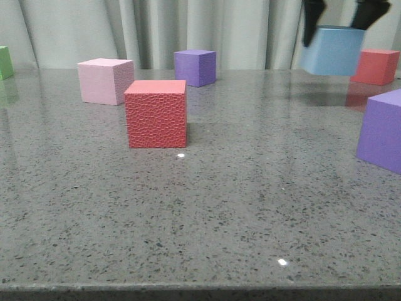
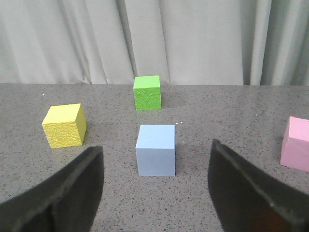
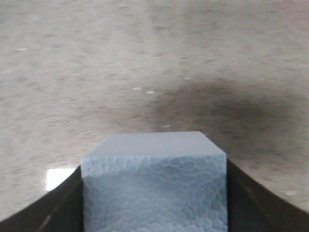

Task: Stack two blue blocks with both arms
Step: 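Carry the light blue cube with the right gripper toward the purple cube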

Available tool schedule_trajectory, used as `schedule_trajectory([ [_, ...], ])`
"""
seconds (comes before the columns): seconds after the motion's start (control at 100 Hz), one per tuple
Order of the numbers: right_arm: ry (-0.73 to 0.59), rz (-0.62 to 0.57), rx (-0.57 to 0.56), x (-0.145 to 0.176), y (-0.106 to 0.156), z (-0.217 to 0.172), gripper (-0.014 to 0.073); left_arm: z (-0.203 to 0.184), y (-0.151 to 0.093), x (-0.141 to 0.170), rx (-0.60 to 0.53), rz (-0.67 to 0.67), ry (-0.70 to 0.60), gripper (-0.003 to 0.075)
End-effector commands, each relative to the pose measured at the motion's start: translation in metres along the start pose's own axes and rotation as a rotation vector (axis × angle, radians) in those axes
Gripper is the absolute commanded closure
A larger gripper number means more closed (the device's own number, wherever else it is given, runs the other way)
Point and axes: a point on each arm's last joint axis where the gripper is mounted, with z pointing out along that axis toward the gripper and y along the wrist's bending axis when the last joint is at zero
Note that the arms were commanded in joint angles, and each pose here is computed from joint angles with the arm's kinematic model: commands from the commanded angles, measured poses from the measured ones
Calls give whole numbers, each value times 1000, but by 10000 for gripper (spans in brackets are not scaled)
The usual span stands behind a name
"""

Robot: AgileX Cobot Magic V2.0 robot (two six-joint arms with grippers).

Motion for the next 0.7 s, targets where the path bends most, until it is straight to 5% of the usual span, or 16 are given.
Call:
schedule_trajectory([
  [0.0,-143,-5,-63,-4,22,-40,266,-3,-1,-19,13,-13,-117,259],
  [0.34,-161,-11,-240,10,91,-34,266,-3,-1,-19,13,-13,-117,259],
  [0.69,-183,-6,-332,19,130,-20,266,-3,-1,-19,13,-13,-117,259],
])
